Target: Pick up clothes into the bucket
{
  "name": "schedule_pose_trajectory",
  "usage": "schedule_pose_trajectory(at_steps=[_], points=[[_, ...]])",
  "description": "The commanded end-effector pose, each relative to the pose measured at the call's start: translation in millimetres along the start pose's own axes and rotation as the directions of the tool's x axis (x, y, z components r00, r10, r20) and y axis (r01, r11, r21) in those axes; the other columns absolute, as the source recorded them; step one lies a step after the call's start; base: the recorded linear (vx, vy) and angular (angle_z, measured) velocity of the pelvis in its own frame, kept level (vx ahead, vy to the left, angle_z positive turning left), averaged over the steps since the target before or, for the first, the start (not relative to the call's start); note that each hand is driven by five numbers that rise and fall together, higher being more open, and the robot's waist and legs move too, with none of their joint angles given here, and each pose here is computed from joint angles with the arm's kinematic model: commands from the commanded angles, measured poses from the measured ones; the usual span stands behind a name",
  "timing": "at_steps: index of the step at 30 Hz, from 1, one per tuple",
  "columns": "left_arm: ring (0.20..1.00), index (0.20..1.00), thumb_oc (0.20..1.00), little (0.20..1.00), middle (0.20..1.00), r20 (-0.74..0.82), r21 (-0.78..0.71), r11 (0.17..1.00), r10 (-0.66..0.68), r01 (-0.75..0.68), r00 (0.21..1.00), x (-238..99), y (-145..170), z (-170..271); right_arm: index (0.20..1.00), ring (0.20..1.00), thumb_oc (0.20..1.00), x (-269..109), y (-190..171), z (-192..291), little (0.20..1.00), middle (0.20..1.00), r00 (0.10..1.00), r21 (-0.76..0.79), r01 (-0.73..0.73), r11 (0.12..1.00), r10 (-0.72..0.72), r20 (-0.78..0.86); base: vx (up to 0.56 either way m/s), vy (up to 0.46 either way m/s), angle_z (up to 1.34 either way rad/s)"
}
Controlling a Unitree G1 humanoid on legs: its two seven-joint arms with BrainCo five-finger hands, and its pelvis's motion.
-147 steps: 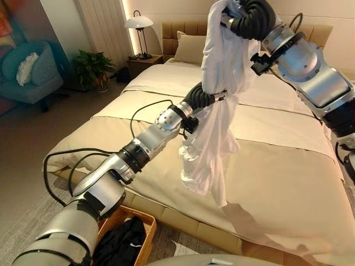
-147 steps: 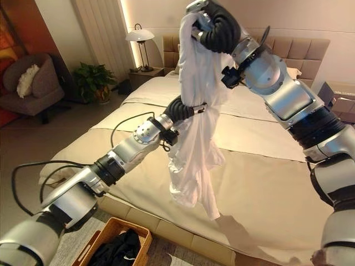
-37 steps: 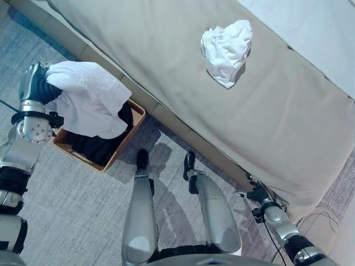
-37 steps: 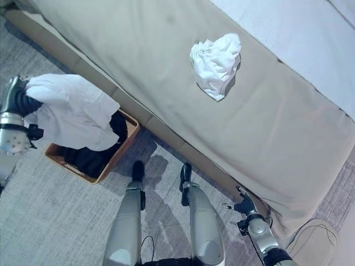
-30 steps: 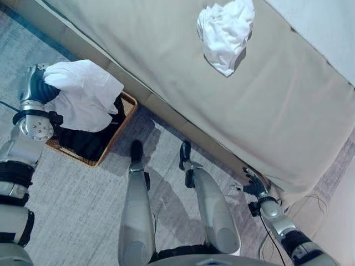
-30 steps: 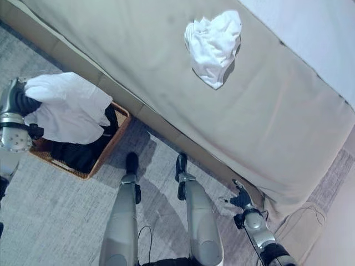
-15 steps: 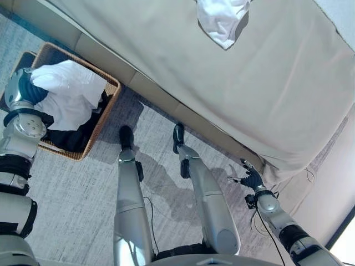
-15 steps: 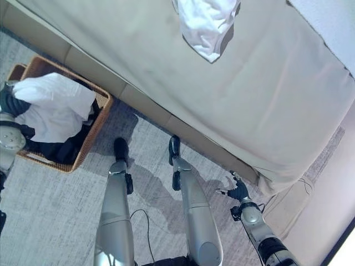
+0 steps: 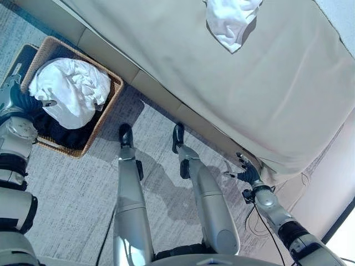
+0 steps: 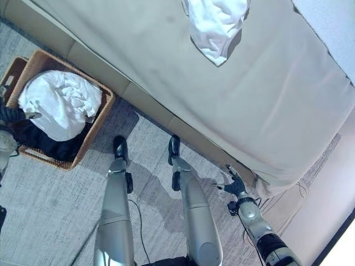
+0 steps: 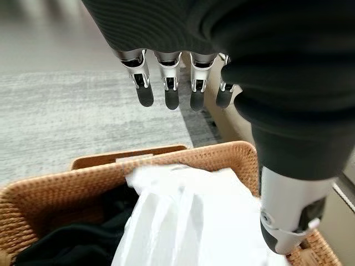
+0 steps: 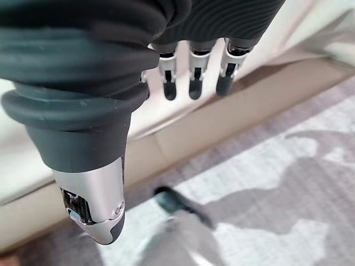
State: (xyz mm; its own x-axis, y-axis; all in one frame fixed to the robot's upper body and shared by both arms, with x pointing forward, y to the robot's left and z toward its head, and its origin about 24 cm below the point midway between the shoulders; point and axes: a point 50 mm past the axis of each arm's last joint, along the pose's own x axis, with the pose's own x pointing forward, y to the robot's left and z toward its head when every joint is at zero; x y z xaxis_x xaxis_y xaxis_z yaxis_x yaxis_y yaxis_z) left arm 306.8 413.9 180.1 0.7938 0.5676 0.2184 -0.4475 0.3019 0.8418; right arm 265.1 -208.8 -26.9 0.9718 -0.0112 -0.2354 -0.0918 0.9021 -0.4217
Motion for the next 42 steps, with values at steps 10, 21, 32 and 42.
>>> schedule_pose_trajectory(at_steps=[10,21,32,42], points=[[1.0,1.0,1.0,1.0,1.0,-0.023,-0.499,0.845,0.207,-0.191,0.978,-60.0,-20.5,-23.7,1.0,1.0,1.0,-24.3,-62.1,101.9,1.0,1.0,0.858,-0.123,0.122,0.985,-0.043,0.512,0.0,0.007,0.04],[1.0,1.0,1.0,1.0,1.0,0.05,-0.977,0.185,-0.296,0.108,0.954,-170.8,-169.5,29.1,1.0,1.0,1.0,-54.1,-153.2,245.5,1.0,1.0,0.221,0.417,0.464,0.782,-0.558,0.8,0.03,-0.002,0.21],[1.0,1.0,1.0,1.0,1.0,0.307,-0.826,0.242,-0.564,0.509,0.767,-230.8,-211.5,44.0,1.0,1.0,1.0,-52.2,-274.7,328.1,1.0,1.0,0.061,0.149,0.952,0.267,-0.643,0.763,0.0,-0.06,0.14],[1.0,1.0,1.0,1.0,1.0,0.442,-0.717,0.088,-0.709,0.692,0.549,-277.6,-233.7,64.9,1.0,1.0,1.0,-25.2,-311.0,303.5,1.0,1.0,0.356,-0.243,0.934,0.262,-0.738,0.573,-0.03,-0.109,0.11]])
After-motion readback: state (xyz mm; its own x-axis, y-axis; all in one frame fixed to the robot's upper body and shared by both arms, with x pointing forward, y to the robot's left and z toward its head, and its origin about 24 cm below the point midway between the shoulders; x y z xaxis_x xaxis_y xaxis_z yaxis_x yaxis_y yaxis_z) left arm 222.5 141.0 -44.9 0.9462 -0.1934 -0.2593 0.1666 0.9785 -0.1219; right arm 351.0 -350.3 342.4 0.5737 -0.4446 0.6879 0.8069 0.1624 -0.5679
